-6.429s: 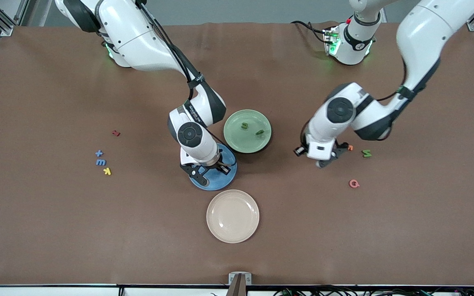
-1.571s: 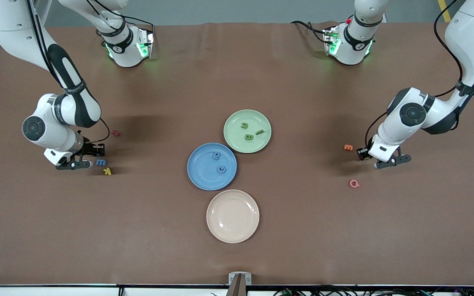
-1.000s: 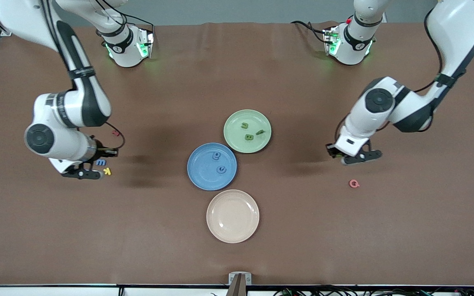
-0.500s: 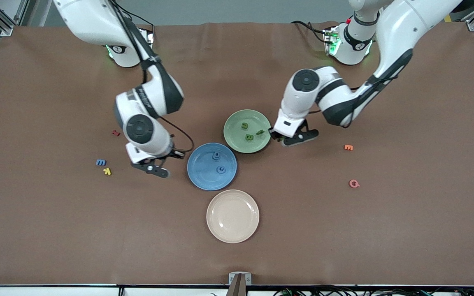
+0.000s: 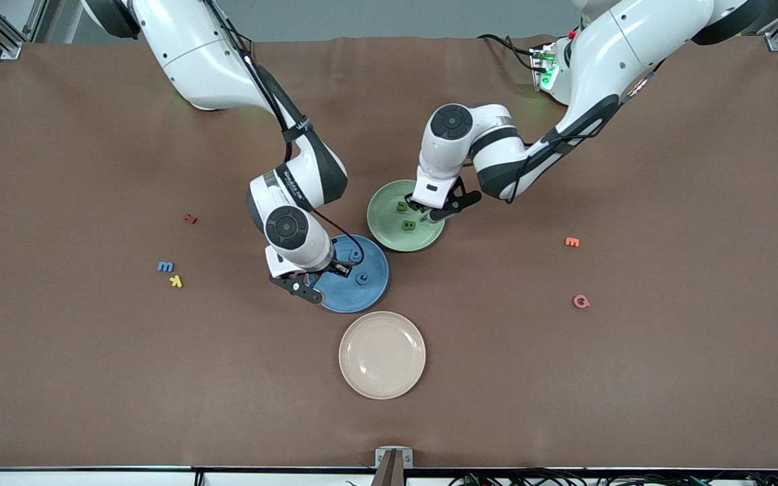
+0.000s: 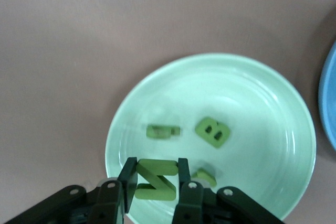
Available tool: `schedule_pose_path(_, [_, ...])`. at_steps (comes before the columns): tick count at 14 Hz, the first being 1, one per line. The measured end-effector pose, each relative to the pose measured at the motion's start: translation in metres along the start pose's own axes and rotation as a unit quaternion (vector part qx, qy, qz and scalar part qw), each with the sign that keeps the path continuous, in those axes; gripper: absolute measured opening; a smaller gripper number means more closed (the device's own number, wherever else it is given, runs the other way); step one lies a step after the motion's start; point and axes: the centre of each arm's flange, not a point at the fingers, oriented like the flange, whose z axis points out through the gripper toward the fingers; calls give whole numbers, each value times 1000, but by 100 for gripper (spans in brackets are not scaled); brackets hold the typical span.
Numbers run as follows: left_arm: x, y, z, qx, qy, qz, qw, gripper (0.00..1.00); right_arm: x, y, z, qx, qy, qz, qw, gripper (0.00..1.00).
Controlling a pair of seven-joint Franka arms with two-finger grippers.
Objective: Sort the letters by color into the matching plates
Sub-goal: 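Place the blue plus on the blue plate while the left gripper places green z, then move the right gripper to the blue m while the left gripper withdraws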
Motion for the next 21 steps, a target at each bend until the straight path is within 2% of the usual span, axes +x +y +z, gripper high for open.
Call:
schedule_pose_path(4, [-19,3,7,4,-8,-5,1000,35,-3,-2,8,-2,-3,5,1000,33])
schedule_pose_path(6, [-19,4,11,0,-15,-15,1000,51,-3,-1,9,-3,-3,5,1000,33])
schedule_pose_path(7, [-18,4,12,-1,-16,-20,1000,62,-2,-1,9,-3,-3,6,1000,40])
schedule_pose_path(10, [-4,9,6,-10,-12,-34,999,93,-2,-1,8,-7,-6,7,1000,71])
schedule_pose_path(11, [10,13,3,-16,-6,-42,999,100,-1,1,4,-16,-11,7,1000,82])
schedule_pose_path(13, [47,15,-5,-15,13,-38,999,100,10,11,-19,-36,-22,3,999,100])
schedule_pose_path(17, [143,1,-38,14,52,0,999,100,67,78,-100,-62,-27,-61,996,100])
schedule_pose_path(19, [186,-10,-56,23,64,12,998,100,96,129,-118,-75,-30,-113,990,100])
schedule_pose_path(21, [220,-20,-68,41,74,29,996,100,124,188,-122,-75,-47,-168,982,100])
